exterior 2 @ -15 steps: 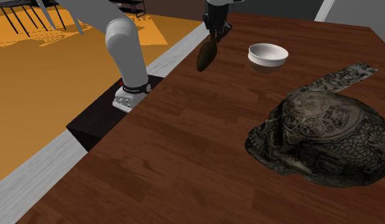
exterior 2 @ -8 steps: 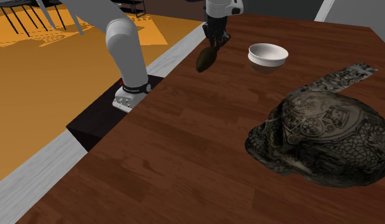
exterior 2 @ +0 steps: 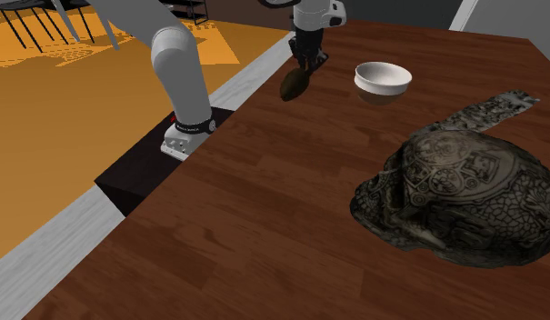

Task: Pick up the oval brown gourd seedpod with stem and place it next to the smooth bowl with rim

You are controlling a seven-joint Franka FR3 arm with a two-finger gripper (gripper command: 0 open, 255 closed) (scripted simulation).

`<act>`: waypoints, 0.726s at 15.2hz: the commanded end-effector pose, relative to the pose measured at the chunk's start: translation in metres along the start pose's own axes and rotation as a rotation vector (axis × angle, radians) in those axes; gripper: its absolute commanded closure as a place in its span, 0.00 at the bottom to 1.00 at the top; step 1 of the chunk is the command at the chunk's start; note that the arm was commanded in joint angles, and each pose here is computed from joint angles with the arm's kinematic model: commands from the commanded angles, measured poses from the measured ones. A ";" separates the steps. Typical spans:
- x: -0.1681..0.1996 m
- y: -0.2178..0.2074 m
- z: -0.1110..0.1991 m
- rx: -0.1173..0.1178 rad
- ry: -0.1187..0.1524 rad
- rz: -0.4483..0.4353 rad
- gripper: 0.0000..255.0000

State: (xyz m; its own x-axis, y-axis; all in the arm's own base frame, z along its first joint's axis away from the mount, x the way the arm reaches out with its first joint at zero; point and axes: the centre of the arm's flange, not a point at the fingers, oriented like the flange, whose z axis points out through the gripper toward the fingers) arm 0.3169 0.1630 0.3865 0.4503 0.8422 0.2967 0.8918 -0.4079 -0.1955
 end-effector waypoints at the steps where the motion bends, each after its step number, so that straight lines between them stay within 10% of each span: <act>1: -0.001 0.000 0.001 0.001 -0.002 0.001 0.00; 11: 0.000 0.000 -0.049 0.001 -0.002 0.001 0.00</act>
State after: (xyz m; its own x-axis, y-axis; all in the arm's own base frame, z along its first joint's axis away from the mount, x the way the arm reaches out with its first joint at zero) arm 0.3202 0.1468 0.4281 0.4508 0.8421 0.2960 0.8915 -0.4083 -0.1961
